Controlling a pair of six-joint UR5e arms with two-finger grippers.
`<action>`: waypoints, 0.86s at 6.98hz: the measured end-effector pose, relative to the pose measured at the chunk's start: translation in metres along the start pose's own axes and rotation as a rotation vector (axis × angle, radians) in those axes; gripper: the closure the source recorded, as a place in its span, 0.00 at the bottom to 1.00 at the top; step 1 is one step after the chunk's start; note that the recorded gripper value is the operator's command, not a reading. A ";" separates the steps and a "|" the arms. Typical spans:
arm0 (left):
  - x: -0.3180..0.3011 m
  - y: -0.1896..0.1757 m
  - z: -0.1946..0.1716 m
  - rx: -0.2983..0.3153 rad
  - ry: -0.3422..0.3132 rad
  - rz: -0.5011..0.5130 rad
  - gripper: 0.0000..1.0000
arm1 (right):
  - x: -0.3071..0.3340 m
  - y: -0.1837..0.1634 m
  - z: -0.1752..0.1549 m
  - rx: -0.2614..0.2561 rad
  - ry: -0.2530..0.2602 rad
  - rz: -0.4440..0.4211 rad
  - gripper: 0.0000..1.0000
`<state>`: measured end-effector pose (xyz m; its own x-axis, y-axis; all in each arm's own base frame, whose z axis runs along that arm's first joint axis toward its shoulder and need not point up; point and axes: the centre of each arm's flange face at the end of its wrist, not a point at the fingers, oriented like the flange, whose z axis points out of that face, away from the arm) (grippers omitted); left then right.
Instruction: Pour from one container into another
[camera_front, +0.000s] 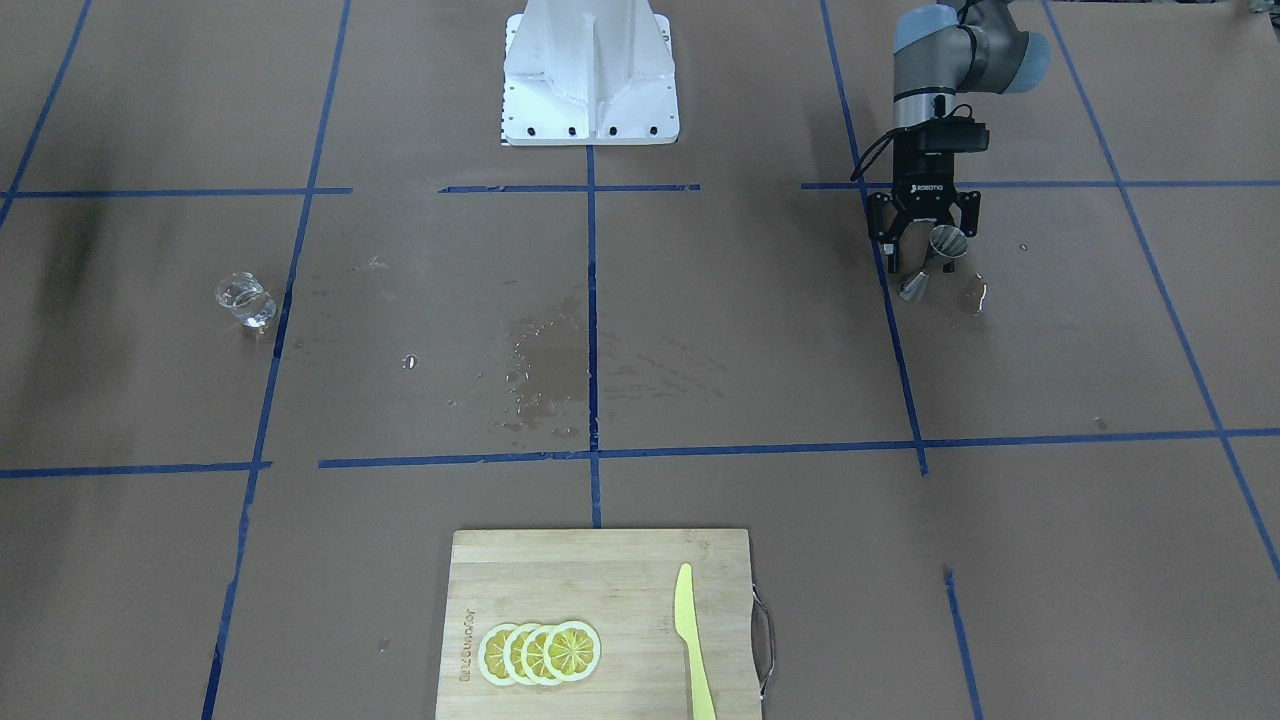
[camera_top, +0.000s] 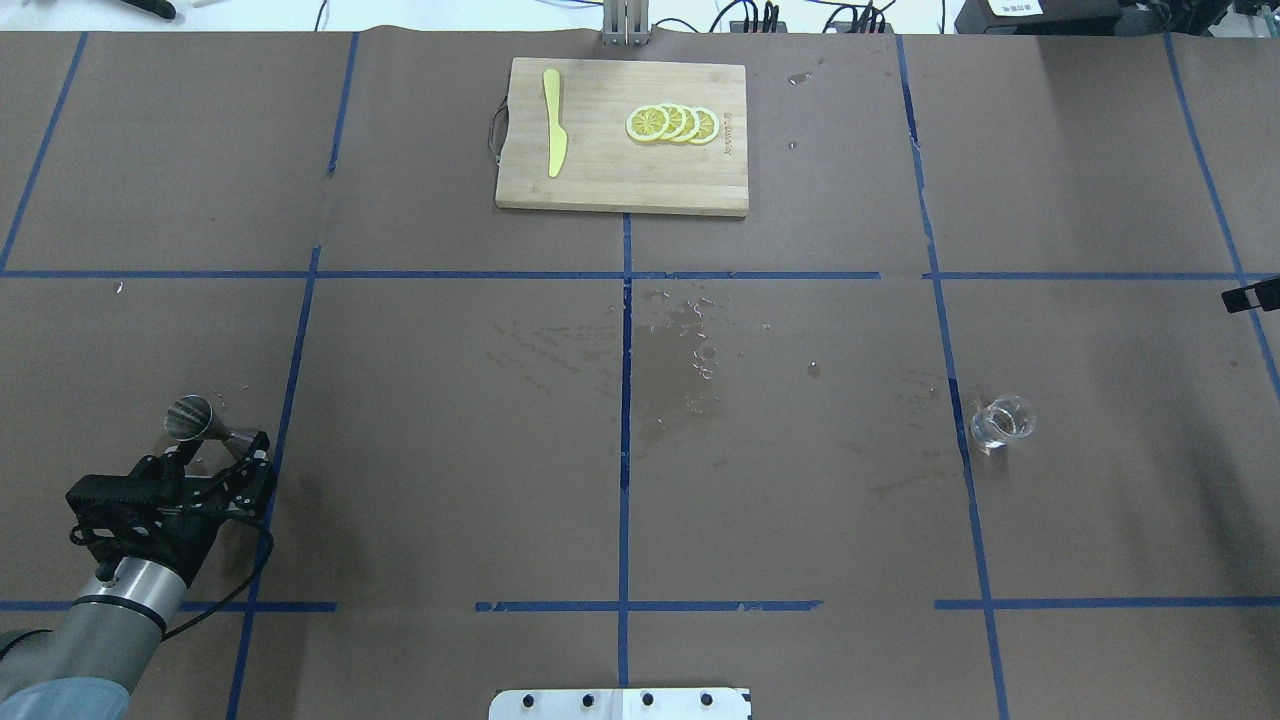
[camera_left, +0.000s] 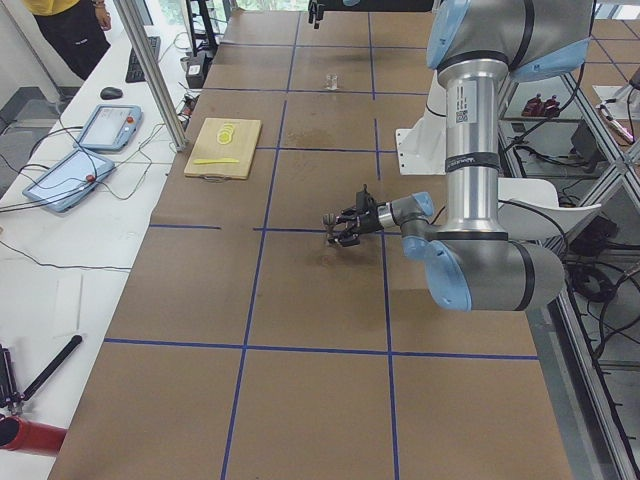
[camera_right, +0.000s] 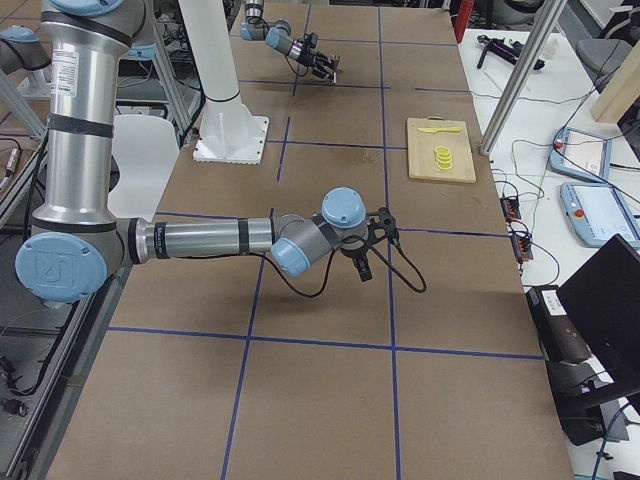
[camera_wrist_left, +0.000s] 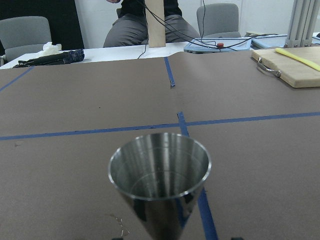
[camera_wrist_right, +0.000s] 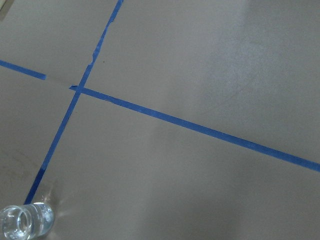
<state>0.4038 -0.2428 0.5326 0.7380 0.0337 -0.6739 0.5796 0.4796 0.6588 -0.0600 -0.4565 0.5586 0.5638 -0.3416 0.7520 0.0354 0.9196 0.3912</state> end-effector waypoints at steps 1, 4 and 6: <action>-0.001 -0.001 0.002 -0.006 -0.002 -0.003 0.30 | 0.000 0.000 0.000 0.000 0.000 0.000 0.00; -0.001 -0.005 0.003 -0.006 0.002 -0.017 1.00 | 0.000 0.000 0.000 0.001 0.001 -0.001 0.00; -0.001 -0.011 0.001 0.002 0.025 -0.059 1.00 | 0.000 -0.001 0.000 0.001 0.001 -0.002 0.00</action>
<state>0.3972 -0.2494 0.5265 0.6939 0.0277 -0.7195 0.6222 0.4799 0.6185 -0.0601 -0.4571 0.5587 0.5649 -0.3428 0.7506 0.0357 0.9189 0.3928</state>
